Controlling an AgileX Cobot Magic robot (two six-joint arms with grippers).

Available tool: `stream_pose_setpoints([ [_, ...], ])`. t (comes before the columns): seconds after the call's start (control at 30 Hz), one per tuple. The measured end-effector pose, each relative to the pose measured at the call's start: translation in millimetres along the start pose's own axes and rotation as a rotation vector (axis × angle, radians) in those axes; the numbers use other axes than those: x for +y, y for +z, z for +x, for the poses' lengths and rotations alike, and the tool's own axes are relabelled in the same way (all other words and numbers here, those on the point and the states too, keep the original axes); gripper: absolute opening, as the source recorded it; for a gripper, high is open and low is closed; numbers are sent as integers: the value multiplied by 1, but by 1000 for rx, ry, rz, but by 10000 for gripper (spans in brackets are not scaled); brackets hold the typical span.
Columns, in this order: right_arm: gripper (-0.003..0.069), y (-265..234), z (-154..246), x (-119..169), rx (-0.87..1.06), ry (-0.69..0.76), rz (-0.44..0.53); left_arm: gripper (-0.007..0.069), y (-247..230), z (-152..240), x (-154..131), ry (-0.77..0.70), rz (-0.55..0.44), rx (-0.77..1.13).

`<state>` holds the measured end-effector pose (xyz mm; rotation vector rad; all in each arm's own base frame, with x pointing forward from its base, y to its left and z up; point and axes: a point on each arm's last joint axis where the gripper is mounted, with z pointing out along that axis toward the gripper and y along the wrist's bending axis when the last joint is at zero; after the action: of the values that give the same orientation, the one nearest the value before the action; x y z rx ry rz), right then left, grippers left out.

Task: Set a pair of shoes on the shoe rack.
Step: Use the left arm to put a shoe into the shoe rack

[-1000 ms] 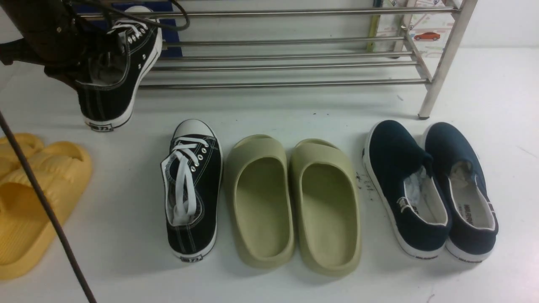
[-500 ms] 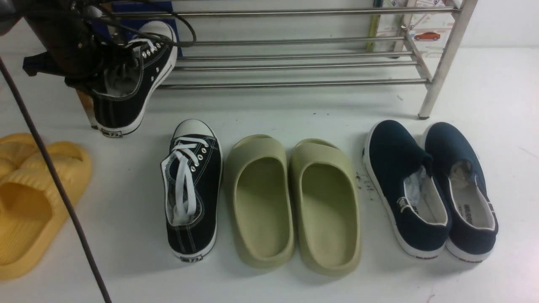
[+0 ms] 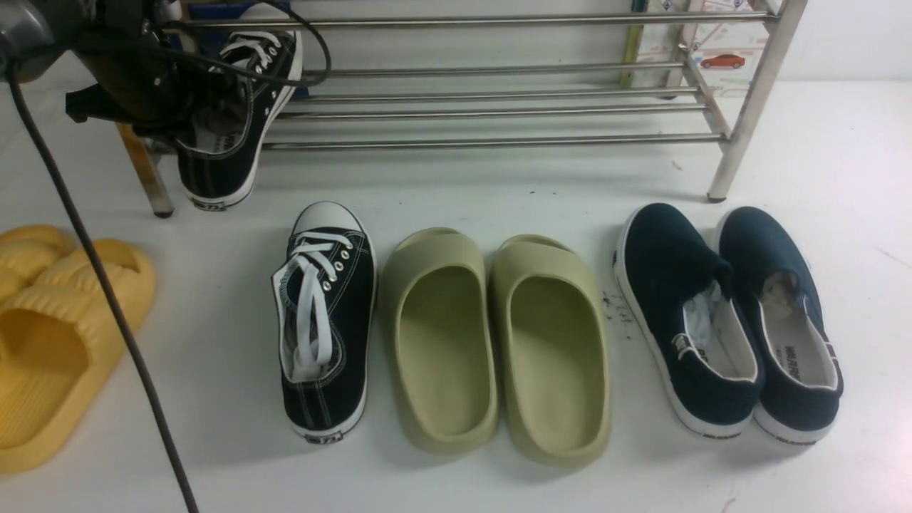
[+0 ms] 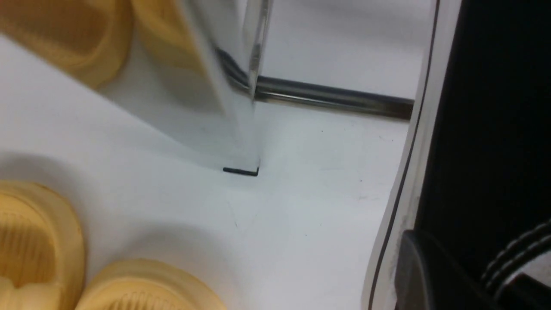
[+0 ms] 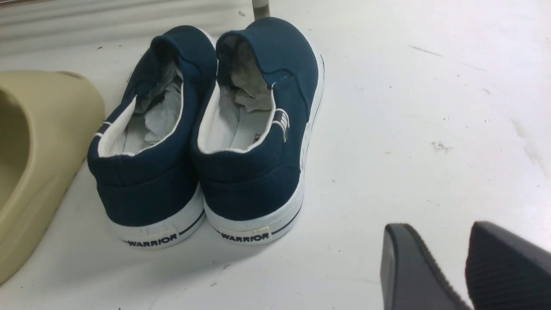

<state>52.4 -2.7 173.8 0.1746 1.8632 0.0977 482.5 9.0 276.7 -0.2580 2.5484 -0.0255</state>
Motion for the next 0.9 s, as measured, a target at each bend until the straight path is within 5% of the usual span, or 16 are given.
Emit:
stream_pose_setpoints([
  [0.9,239,0,0,0,0,0,0,0,17,-8,-1,-51,-27,-23],
])
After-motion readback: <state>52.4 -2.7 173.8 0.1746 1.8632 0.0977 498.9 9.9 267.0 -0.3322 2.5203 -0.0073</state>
